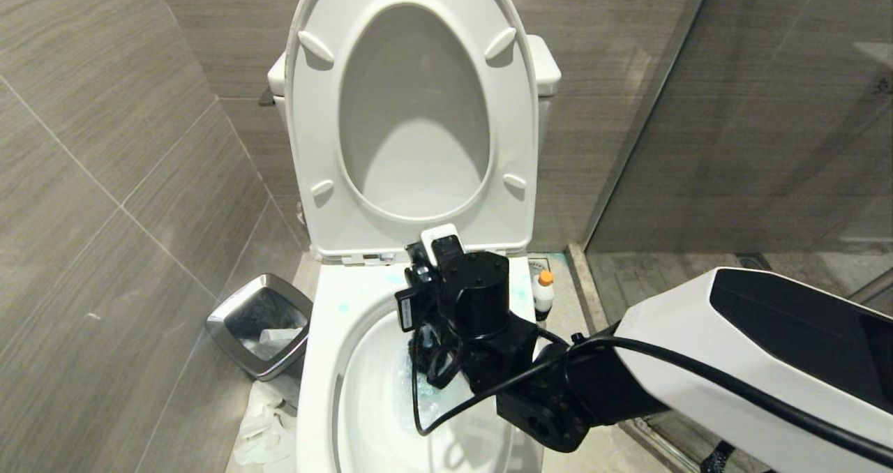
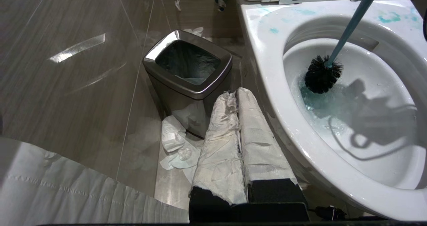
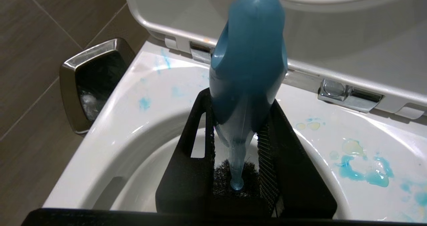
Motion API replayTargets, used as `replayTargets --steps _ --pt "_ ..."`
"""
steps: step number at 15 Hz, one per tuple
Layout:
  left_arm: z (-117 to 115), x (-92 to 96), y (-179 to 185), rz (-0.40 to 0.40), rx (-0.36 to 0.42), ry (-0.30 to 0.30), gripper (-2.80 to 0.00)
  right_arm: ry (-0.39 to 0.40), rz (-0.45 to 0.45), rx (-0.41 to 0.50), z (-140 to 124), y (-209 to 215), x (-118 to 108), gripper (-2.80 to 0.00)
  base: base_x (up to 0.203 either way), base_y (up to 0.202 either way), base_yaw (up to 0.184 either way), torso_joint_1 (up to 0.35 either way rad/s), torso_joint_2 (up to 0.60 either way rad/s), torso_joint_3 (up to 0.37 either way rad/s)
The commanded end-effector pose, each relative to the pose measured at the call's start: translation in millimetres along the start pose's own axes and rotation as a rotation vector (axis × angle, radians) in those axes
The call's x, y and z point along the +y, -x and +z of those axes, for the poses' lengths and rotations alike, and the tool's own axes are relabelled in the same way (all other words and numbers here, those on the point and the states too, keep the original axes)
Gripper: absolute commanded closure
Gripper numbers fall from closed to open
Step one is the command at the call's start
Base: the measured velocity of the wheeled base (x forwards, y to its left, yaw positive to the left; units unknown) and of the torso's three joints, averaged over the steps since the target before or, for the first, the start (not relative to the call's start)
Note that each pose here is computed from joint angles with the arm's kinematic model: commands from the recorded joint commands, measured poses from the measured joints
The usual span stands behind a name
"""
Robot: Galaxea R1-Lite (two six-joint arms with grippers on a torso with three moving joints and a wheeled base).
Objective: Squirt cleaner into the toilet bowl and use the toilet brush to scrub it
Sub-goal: Scrub the toilet bowl
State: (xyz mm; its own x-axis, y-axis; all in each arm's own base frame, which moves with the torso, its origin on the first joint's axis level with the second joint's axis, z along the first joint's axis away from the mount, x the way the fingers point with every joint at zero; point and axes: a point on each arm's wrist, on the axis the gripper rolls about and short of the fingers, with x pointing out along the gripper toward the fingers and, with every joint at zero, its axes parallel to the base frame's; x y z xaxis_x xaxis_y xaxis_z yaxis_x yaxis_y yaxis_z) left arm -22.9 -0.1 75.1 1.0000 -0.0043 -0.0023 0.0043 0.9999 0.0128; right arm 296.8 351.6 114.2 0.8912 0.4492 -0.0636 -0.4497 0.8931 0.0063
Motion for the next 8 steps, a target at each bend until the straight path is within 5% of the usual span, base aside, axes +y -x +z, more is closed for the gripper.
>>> replayTargets --steps 1,8 --pt "-0.4 0.0 -0.2 0.0 0.002 0.001 0.0 0.008 0.005 0.014 -9.9 -1.8 4.2 0.0 0.0 0.0 0.0 0.0 0.0 0.0" --pt "-0.4 0.0 -0.2 0.0 0.002 0.001 0.0 0.083 -0.001 0.114 -89.1 -21.0 11.0 0.0 0.0 0.0 0.0 0.0 0.0 0.0"
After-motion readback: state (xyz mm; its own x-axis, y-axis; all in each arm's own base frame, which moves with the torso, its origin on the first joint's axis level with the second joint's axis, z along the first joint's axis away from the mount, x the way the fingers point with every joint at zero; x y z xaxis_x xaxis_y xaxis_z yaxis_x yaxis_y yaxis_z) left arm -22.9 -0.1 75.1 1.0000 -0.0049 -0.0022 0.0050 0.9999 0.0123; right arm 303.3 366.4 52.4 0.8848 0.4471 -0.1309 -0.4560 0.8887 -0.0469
